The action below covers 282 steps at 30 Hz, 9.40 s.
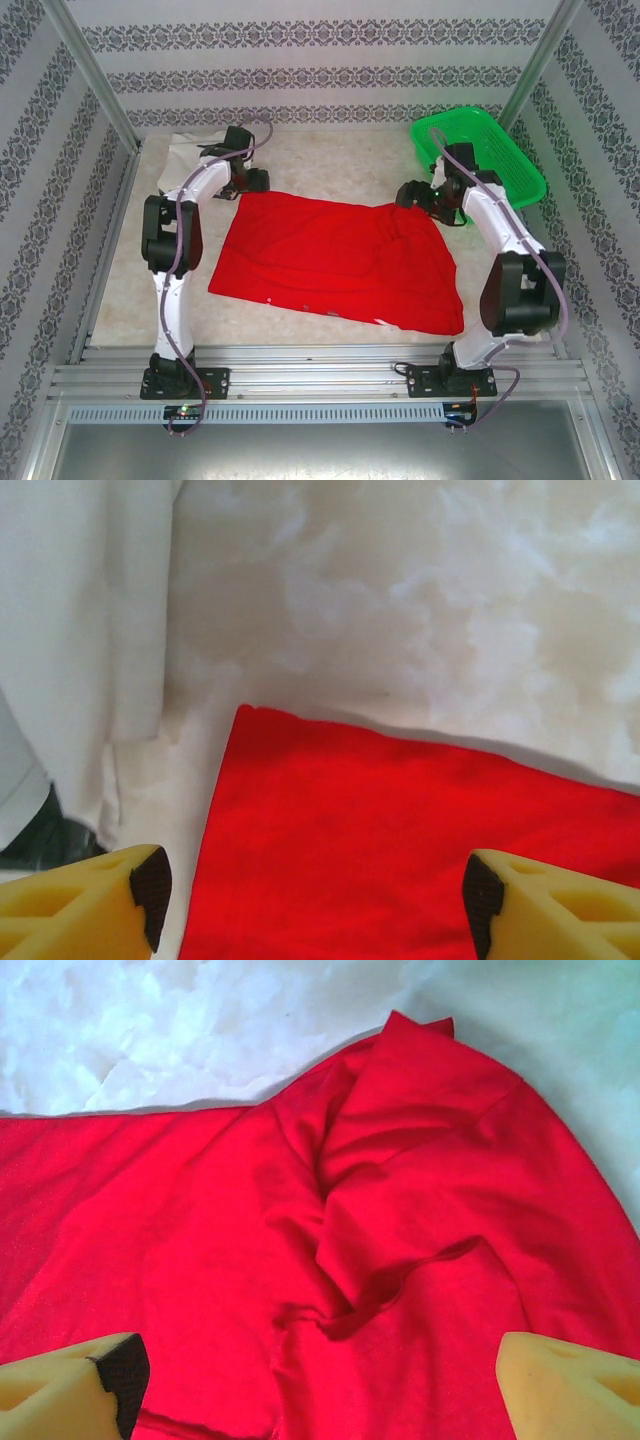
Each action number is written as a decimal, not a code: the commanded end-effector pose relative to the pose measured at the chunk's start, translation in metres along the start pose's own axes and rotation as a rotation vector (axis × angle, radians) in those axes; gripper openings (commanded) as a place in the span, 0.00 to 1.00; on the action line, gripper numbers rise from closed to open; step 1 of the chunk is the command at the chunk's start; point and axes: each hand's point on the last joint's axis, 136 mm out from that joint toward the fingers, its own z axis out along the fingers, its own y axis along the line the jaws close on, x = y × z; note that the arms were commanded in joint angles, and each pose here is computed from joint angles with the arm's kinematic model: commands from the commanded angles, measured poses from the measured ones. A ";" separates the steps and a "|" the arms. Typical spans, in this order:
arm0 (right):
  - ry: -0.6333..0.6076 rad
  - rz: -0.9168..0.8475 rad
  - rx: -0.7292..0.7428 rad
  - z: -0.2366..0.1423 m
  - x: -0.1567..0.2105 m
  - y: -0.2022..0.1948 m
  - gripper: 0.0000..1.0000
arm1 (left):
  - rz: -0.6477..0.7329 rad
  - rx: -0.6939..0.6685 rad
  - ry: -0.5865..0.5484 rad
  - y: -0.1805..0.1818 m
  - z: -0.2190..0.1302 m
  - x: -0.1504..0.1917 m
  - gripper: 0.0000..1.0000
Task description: Fold and stack the t-shirts
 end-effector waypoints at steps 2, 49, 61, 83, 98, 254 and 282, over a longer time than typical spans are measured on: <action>-0.085 -0.051 -0.092 -0.027 0.000 0.018 0.91 | 0.029 -0.021 -0.004 -0.001 0.014 -0.011 0.76; 0.058 0.078 0.083 0.063 -0.056 -0.038 0.78 | -0.055 0.133 -0.173 0.008 -0.094 -0.008 0.00; 0.161 -0.016 0.213 0.116 -0.073 -0.032 0.65 | -0.055 0.201 -0.169 -0.007 -0.106 0.005 0.00; 0.234 -0.093 0.407 0.162 -0.079 -0.046 0.18 | -0.058 0.193 -0.201 -0.005 -0.133 0.010 0.00; -0.138 -0.065 0.332 0.080 -0.135 -0.030 0.00 | -0.069 0.147 -0.192 0.010 -0.136 0.032 0.00; 0.189 0.217 0.197 0.041 0.076 -0.080 0.53 | -0.434 0.149 -0.089 0.024 -0.113 0.188 0.00; 0.191 0.257 0.266 0.036 0.086 -0.116 0.48 | -0.417 0.161 -0.089 0.019 -0.113 0.187 0.00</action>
